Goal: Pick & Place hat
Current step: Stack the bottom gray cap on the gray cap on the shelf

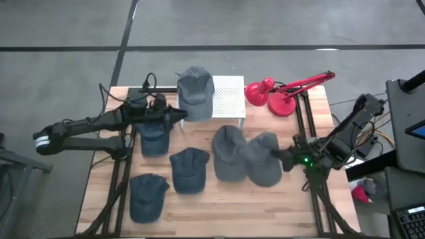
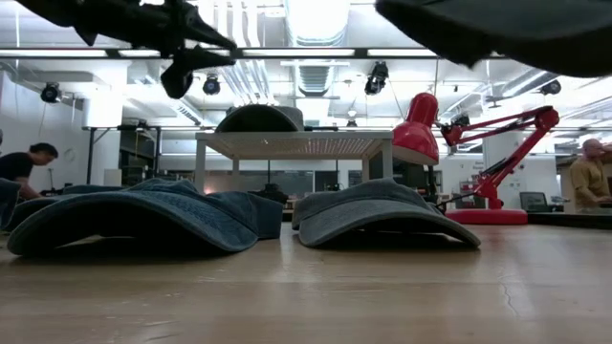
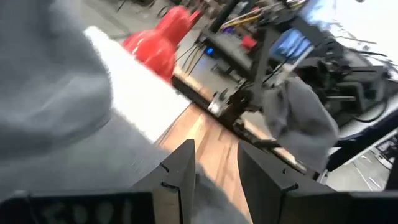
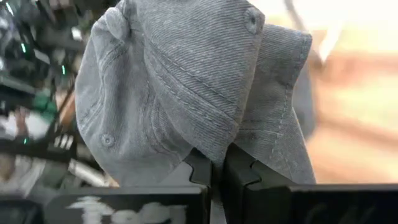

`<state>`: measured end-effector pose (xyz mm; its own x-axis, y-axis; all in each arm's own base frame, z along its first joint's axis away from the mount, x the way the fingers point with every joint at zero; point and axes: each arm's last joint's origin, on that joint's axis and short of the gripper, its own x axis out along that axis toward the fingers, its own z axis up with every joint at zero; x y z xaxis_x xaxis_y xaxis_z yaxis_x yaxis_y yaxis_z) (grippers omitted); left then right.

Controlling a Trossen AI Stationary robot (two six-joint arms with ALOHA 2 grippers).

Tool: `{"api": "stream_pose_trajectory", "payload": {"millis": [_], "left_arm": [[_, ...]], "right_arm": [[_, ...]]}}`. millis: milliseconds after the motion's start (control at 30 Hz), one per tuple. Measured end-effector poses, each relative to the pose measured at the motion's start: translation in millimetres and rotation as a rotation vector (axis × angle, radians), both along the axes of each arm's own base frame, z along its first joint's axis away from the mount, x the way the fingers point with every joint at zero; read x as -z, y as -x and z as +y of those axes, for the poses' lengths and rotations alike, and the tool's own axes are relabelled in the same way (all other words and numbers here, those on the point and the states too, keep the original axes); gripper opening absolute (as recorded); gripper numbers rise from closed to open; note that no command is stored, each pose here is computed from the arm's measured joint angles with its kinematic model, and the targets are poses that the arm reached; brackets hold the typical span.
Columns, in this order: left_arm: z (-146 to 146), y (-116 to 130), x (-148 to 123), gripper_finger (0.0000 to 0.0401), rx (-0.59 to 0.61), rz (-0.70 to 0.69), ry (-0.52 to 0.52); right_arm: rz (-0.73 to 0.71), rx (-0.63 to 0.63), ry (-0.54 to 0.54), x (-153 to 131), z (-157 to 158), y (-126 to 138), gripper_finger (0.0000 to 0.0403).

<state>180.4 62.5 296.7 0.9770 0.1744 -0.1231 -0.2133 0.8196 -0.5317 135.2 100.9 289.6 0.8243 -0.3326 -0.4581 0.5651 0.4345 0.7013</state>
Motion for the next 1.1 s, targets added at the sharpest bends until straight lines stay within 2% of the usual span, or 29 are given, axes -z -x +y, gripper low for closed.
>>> {"api": "stream_pose_trajectory", "payload": {"millis": [167, 533, 900, 1100], "left_arm": [[-5, -8, -8, 0.0113, 0.046, -0.079, -0.112], [-24, -13, -19, 0.0113, 0.136, -0.178, -0.327], [-31, -15, -19, 0.0113, 0.009, -0.166, -0.342], [-33, -17, -23, 0.0113, 0.011, -0.182, -0.343]], "right_arm": [[-0.027, 0.102, 0.148, -12, -9, -13, 0.0008], [0.094, 0.24, 0.401, -45, -36, -52, 0.0008], [0.255, 0.263, 0.627, -78, -46, -100, 0.0008], [0.331, 0.243, 0.718, -87, -48, -127, 0.0008]]}}
